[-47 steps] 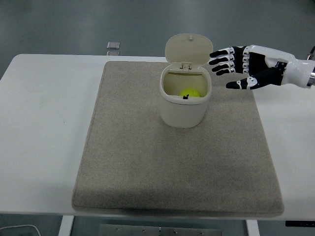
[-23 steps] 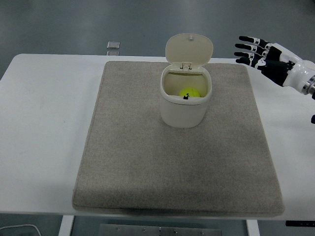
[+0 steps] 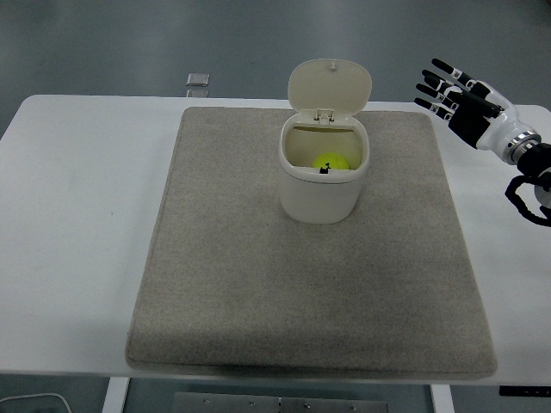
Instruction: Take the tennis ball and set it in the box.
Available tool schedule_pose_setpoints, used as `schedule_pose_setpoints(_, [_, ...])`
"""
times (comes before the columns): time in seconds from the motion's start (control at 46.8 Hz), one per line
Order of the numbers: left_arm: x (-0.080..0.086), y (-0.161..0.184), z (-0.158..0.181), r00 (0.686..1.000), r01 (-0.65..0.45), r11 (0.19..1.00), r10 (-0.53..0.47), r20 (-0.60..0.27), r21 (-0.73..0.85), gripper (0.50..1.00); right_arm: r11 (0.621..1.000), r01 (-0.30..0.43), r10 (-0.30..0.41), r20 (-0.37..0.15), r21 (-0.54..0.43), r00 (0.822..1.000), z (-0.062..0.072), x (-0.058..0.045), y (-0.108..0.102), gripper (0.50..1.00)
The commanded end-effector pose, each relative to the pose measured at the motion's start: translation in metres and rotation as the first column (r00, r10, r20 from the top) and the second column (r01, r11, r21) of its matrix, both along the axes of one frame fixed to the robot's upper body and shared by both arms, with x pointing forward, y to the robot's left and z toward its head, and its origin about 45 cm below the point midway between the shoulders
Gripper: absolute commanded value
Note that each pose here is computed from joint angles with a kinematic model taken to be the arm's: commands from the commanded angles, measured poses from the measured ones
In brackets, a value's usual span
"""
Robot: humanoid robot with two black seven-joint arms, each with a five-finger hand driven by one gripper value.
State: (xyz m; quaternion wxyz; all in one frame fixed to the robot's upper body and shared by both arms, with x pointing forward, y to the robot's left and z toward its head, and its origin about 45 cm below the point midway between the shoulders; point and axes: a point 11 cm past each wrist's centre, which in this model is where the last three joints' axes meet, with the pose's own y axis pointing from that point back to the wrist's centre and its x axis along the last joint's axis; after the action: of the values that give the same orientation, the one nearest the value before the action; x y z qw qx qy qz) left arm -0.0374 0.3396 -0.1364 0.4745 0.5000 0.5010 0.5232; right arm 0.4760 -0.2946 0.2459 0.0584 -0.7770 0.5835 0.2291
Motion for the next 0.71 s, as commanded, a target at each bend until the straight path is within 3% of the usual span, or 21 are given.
schedule_pose_setpoints(0.0, [0.000,0.000,0.000,1.000,0.000,1.000,0.000,0.000,0.000,0.992,1.000,0.018,-0.018,-0.010,0.003,1.000,-0.003,0.001,-0.003,0.850])
schedule_pose_setpoints(0.192, [0.000,0.000,0.000,1.000,0.000,1.000,0.000,0.000,0.000,0.992,1.000,0.011,-0.011,-0.010,0.016,1.000,-0.008,0.002,0.008,0.854])
schedule_pose_setpoints(0.278, [0.000,0.000,0.000,1.000,0.000,1.000,0.000,0.000,0.000,0.992,1.000,0.015,-0.015,-0.013,0.013,1.000,-0.010,0.001,0.006,0.905])
schedule_pose_setpoints(0.684, [0.000,0.000,0.000,1.000,0.000,1.000,0.000,0.000,0.000,0.992,1.000,0.017,-0.016,-0.014,0.020,1.000,-0.012,0.001,0.007,0.905])
